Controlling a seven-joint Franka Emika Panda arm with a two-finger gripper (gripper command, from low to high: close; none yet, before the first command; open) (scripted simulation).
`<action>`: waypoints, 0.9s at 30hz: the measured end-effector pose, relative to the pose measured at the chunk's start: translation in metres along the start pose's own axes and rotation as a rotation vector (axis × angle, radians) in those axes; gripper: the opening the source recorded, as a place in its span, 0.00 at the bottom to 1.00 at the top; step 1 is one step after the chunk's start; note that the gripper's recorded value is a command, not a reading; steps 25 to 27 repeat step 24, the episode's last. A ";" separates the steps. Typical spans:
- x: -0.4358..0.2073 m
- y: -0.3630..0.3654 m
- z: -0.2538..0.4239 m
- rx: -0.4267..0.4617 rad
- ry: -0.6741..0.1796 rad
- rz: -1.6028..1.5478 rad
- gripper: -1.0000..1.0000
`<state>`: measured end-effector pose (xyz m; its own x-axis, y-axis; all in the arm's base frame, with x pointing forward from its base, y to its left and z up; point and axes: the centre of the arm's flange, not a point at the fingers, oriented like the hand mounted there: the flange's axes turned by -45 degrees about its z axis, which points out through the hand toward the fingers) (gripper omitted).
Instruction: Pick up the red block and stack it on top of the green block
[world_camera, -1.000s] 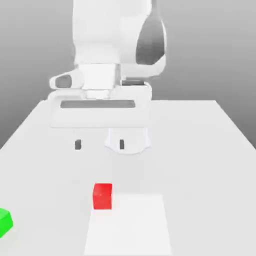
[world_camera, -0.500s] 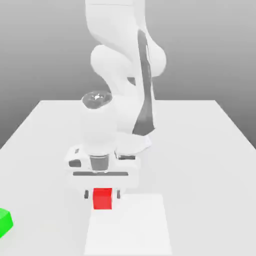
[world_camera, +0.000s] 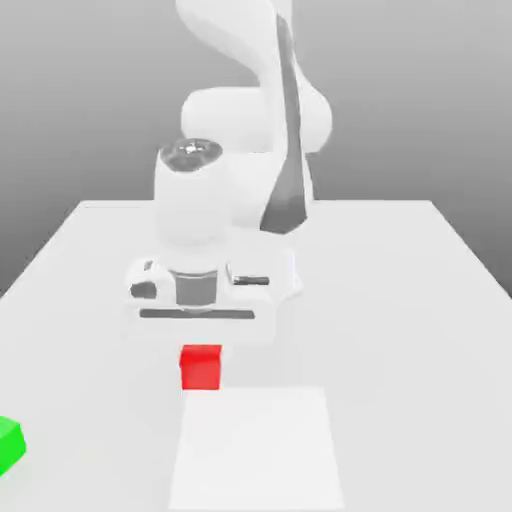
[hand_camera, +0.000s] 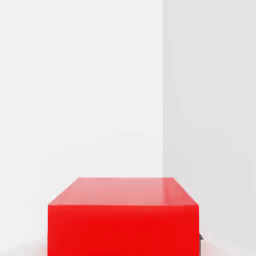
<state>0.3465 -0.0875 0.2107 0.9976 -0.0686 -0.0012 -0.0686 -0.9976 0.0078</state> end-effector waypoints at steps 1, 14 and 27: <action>0.007 0.013 -0.003 -0.003 -0.001 0.053 0.00; 0.083 0.203 -0.031 -0.002 -0.003 0.725 0.00; 0.087 0.239 0.023 0.009 -0.002 0.838 1.00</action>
